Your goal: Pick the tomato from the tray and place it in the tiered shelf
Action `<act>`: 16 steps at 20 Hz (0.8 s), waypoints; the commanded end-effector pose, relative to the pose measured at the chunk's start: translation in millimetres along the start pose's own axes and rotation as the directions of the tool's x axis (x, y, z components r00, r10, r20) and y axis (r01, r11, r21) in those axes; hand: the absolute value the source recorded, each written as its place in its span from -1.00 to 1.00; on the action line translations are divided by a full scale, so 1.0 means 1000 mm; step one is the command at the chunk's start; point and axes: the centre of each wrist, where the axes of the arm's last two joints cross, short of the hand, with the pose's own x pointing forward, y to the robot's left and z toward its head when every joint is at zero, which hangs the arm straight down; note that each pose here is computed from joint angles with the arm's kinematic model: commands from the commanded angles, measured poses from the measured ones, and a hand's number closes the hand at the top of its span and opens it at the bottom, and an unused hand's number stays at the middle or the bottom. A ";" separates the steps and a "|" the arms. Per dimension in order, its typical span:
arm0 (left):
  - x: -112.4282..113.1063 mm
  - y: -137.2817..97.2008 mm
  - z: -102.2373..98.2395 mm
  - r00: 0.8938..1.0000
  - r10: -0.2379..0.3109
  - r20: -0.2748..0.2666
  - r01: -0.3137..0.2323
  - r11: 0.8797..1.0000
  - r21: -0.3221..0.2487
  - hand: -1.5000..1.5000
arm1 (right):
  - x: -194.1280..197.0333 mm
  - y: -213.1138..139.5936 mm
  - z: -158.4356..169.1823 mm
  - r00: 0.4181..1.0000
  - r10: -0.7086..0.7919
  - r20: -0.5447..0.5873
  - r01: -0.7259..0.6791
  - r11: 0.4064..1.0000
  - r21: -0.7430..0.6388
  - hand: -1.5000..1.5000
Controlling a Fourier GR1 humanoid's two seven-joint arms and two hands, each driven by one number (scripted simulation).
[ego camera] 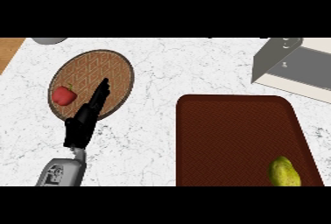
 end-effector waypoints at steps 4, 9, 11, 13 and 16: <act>0.004 -0.006 0.005 1.000 -0.016 -0.005 0.016 1.000 -0.001 0.00 | -0.036 0.023 -0.008 0.967 -0.251 -0.054 0.248 0.967 -0.057 1.00; -0.003 0.010 -0.010 1.000 -0.004 0.006 0.004 1.000 0.014 0.00 | -0.049 0.024 -0.031 0.966 -0.256 -0.038 0.254 0.966 -0.049 1.00; 0.008 0.008 -0.003 1.000 -0.001 0.014 0.001 1.000 -0.010 0.00 | -0.065 0.030 -0.028 0.964 -0.265 -0.033 0.263 0.963 -0.062 1.00; 0.012 0.007 -0.008 1.000 0.001 -0.016 -0.001 1.000 -0.002 0.00 | -0.065 0.041 -0.035 0.967 -0.253 -0.034 0.251 0.967 -0.043 1.00; 0.000 0.013 -0.005 1.000 -0.010 -0.014 0.010 1.000 0.015 0.00 | -0.096 0.033 -0.030 0.985 0.023 -0.170 -0.033 0.998 -0.055 1.00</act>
